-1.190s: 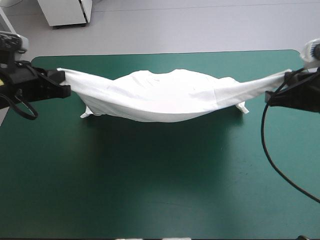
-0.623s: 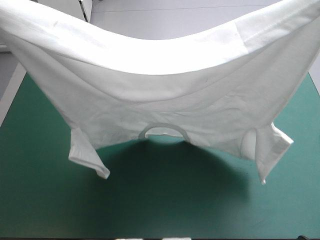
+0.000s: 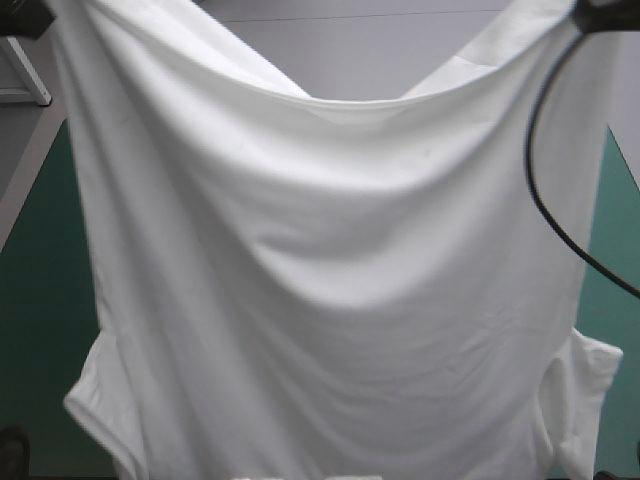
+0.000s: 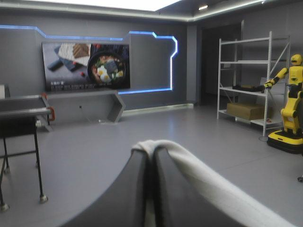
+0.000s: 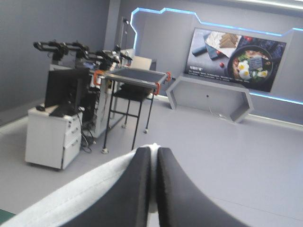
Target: Fold the cloth
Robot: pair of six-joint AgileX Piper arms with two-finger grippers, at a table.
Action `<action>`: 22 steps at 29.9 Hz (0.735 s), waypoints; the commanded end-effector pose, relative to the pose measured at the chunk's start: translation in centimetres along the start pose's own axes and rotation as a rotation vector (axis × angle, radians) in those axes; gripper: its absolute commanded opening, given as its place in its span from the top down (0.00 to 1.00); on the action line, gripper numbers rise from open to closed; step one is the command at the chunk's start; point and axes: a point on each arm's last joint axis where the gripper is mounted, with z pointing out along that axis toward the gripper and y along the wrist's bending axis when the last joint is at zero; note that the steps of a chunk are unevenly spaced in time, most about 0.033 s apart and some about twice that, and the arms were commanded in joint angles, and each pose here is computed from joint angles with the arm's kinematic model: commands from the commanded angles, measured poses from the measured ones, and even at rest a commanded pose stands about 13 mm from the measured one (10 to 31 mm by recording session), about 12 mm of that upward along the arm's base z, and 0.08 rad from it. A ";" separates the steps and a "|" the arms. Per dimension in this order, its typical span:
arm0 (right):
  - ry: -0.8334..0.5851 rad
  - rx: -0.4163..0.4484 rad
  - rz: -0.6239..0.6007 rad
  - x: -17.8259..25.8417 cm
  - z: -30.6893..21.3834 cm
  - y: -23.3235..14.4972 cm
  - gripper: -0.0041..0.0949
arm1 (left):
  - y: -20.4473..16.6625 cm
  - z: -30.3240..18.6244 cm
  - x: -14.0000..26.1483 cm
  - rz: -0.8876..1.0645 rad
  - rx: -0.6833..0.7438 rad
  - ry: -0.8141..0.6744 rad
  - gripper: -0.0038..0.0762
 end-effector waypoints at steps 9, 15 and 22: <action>-0.292 0.175 -0.013 1.7 9.6 1.4 0.95 | 4.8 6.6 1.5 0.069 -0.153 -0.290 0.98; -0.311 0.222 0.023 2.7 11.1 -0.5 0.95 | 6.2 9.6 3.4 0.130 -0.142 -0.290 0.98; -0.085 0.214 0.034 6.2 13.7 -0.4 0.96 | 7.3 12.4 6.7 0.114 -0.110 -0.178 0.98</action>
